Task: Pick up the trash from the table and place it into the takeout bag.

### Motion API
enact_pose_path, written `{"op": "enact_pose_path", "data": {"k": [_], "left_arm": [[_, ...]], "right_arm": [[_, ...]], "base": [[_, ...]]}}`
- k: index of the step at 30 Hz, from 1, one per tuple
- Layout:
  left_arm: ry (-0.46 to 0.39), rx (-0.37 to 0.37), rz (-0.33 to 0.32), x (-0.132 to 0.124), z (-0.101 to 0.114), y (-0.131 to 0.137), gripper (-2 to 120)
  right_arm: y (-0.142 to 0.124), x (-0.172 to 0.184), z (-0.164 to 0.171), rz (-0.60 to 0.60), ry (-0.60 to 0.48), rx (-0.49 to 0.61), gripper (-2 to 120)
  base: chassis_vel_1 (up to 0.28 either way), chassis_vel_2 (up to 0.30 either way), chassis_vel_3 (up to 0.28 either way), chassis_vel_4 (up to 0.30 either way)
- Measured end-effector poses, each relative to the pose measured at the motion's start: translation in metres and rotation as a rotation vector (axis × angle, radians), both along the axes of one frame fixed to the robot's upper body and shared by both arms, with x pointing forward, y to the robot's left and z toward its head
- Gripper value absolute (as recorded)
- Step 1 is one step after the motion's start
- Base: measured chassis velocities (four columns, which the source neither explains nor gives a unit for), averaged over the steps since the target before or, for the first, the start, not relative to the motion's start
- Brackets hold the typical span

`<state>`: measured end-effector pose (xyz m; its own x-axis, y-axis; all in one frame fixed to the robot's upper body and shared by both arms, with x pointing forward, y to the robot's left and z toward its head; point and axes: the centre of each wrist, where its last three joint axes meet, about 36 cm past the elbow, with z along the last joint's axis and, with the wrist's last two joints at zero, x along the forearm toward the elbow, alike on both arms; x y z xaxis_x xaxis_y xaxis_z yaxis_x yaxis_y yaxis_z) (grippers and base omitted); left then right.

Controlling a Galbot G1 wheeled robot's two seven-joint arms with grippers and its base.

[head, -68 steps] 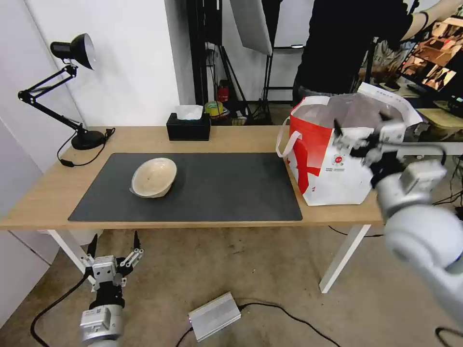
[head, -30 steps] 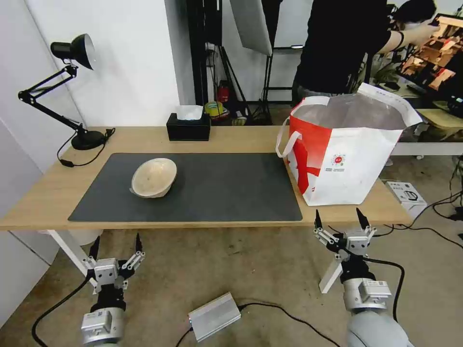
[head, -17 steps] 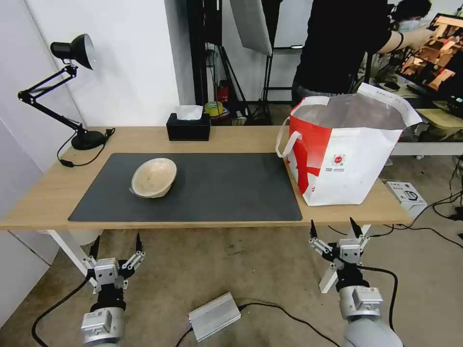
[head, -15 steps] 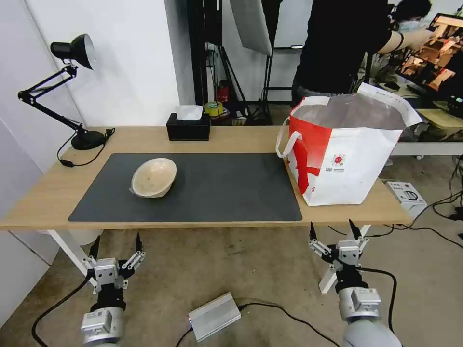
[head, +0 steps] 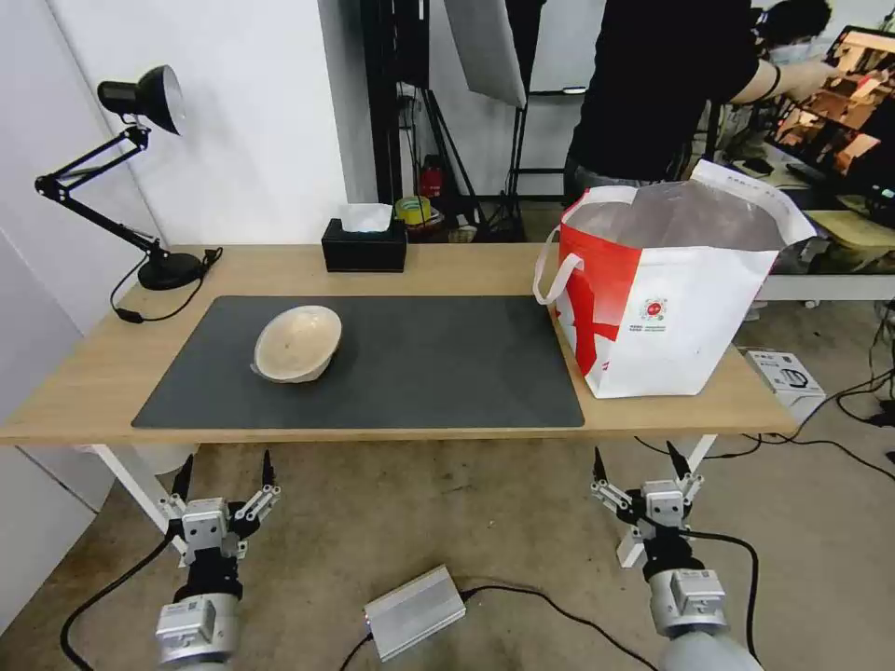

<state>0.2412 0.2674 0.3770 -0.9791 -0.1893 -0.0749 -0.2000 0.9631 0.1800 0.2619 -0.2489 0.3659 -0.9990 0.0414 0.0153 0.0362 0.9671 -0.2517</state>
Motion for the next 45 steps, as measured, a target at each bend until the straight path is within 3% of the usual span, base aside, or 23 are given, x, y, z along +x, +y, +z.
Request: {"op": "enact_pose_path", "data": {"k": [16, 23, 28, 34, 38, 45], "left_arm": [[-0.030, 0.006, -0.001, 0.000, 0.013, 0.000, 100], [-0.057, 0.053, -0.030, 0.000, 0.027, 0.001, 100], [-0.081, 0.158, -0.112, 0.006, 0.041, 0.009, 100], [-0.096, 0.214, -0.167, 0.011, 0.049, 0.015, 100], [-0.116, 0.299, -0.257, 0.028, 0.059, 0.027, 100], [-0.094, 0.374, -0.359, 0.057, 0.053, 0.046, 100]], "right_arm": [[0.001, 0.002, 0.003, -0.009, -0.010, 0.011, 100], [0.002, 0.004, 0.005, -0.009, -0.017, 0.014, 100], [0.002, 0.006, 0.007, -0.008, -0.027, 0.015, 100], [0.003, 0.009, 0.009, 0.002, -0.030, 0.013, 100], [0.005, 0.012, 0.010, 0.013, -0.034, 0.011, 100], [0.008, 0.014, 0.011, 0.018, -0.025, 0.007, 100]], "base": [[0.000, 0.000, 0.000, 0.000], [0.000, 0.000, 0.000, 0.000], [0.000, 0.000, 0.000, 0.000], [0.000, 0.000, 0.000, 0.000], [0.000, 0.000, 0.000, 0.000], [0.000, 0.000, 0.000, 0.000]]}}
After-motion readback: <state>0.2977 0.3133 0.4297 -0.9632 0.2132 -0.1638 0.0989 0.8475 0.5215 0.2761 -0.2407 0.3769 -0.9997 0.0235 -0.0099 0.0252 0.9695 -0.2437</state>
